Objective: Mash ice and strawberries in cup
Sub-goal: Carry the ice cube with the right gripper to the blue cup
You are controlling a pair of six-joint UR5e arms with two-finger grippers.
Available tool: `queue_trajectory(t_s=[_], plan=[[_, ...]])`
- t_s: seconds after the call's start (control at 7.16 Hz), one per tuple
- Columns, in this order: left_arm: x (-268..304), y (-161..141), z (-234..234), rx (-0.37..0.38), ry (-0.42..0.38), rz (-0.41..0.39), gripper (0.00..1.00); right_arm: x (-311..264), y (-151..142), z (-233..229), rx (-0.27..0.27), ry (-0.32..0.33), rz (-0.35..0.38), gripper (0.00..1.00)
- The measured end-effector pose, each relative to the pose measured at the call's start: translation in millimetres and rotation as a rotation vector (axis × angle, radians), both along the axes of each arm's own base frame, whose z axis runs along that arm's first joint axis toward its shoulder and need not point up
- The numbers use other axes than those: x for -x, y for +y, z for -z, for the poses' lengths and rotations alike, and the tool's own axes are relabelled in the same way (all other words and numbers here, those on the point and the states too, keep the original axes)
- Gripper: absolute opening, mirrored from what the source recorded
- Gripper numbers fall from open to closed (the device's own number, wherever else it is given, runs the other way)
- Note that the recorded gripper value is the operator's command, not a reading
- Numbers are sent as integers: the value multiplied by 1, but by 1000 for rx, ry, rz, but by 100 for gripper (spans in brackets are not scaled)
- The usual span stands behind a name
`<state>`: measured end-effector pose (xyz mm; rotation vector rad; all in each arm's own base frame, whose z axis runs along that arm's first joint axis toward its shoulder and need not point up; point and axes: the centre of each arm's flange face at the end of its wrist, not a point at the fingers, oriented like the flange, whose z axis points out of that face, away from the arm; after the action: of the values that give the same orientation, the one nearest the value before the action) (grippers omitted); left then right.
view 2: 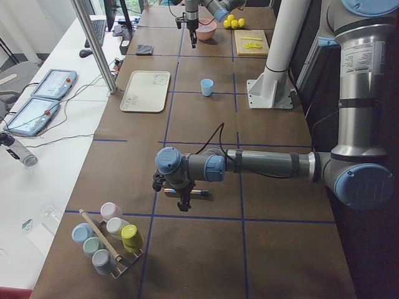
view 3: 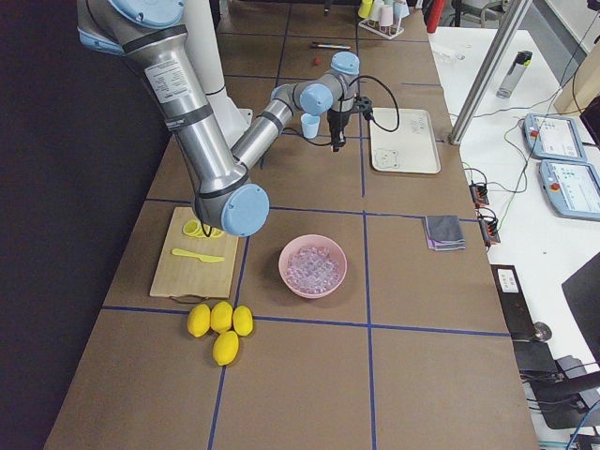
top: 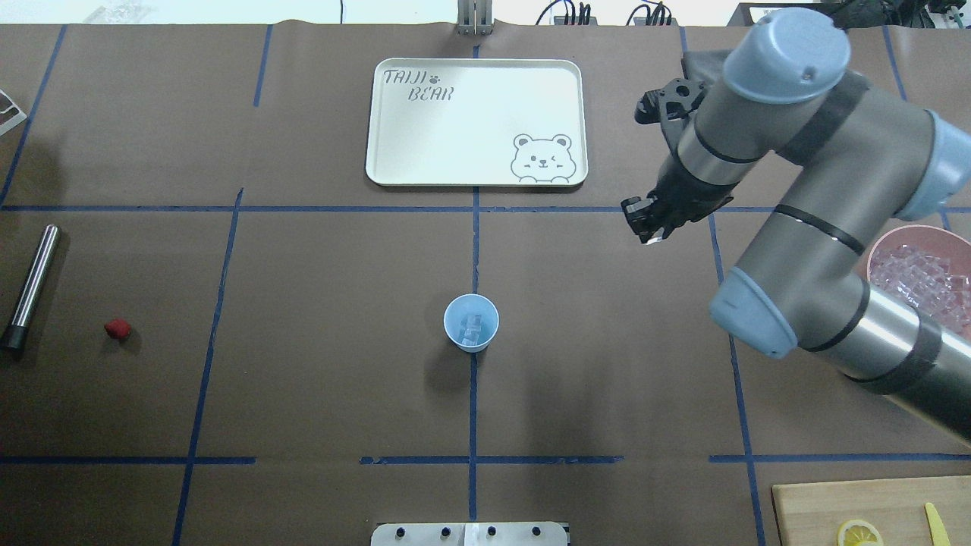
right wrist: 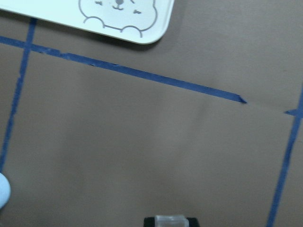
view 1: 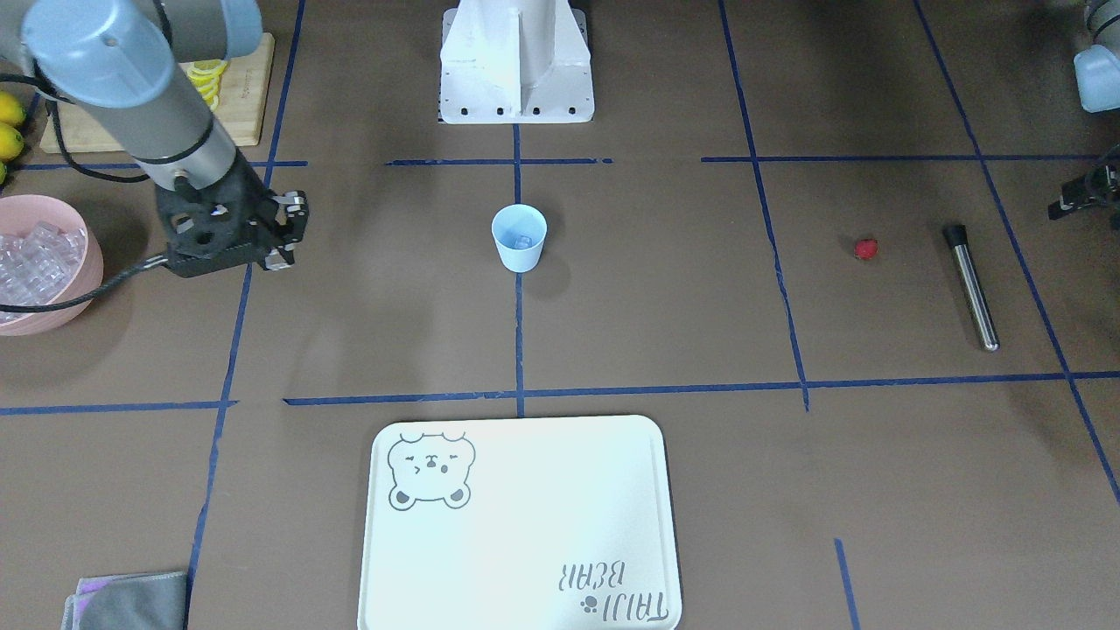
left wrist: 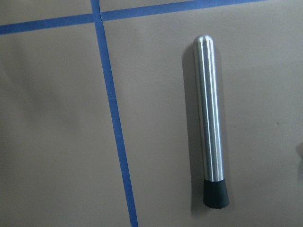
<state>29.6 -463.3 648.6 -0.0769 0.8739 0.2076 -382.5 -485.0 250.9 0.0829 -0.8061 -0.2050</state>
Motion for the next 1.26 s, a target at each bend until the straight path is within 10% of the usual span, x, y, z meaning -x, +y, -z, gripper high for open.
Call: queue_trajectory(t_s=[1.26], plan=[[-8, 2, -12, 19, -2, -22, 100, 213, 109, 126, 68, -8, -175, 0]])
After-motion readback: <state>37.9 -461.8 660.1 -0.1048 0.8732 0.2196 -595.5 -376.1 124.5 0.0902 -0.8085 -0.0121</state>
